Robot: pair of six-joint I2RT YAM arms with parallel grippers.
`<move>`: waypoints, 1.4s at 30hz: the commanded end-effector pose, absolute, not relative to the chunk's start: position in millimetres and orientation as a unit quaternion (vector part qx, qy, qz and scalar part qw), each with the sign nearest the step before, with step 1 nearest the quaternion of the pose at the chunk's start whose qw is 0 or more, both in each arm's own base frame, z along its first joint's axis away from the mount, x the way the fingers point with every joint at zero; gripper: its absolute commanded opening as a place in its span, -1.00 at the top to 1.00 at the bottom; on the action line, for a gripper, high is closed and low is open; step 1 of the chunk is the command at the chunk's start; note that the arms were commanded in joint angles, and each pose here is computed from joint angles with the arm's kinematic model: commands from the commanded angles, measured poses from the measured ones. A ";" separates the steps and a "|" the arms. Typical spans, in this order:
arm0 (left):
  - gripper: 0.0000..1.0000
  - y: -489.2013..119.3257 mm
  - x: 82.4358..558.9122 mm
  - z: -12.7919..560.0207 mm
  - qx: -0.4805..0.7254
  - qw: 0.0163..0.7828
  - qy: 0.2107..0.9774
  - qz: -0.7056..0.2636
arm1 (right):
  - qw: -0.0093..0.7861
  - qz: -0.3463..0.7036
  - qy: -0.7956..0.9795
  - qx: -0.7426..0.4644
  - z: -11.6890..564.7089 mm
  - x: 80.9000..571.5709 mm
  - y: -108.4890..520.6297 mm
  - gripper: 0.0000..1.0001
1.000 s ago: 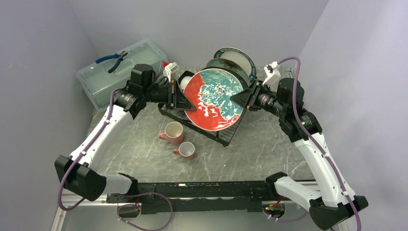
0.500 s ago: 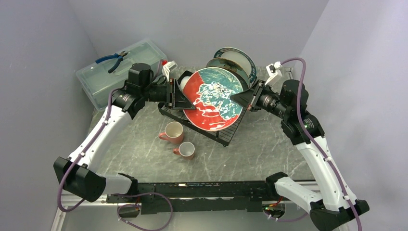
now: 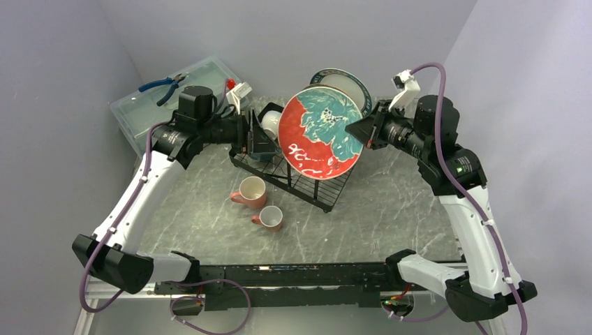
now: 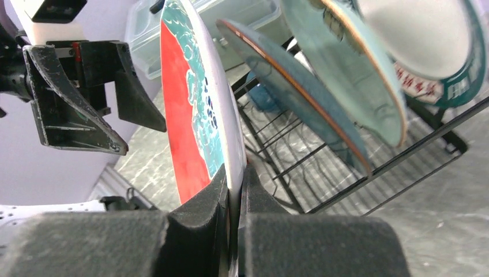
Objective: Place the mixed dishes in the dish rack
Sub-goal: Insert the plate into the dish rack.
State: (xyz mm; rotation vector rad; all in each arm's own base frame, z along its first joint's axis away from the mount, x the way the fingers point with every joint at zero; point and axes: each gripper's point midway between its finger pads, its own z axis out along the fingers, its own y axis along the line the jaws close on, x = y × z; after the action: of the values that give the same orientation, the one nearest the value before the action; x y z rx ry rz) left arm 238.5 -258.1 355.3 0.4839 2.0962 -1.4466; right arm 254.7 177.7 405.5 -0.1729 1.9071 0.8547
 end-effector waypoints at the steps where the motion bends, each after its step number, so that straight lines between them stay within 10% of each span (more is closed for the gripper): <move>1: -0.53 -239.8 246.4 357.6 0.188 0.326 0.796 -0.474 | 0.631 0.336 0.689 -0.116 499.9 254.3 166.0 1.00; 42: -0.61 -204.5 246.7 307.1 0.148 0.335 0.852 -0.375 | 0.788 0.082 0.504 -0.344 516.9 267.8 200.1 1.00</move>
State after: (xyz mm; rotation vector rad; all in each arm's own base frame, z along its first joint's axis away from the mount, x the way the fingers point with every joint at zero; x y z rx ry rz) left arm 246.3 -206.3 298.4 0.3621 2.2716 -0.9876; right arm 272.7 218.8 425.2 -0.9390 1.3559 0.3015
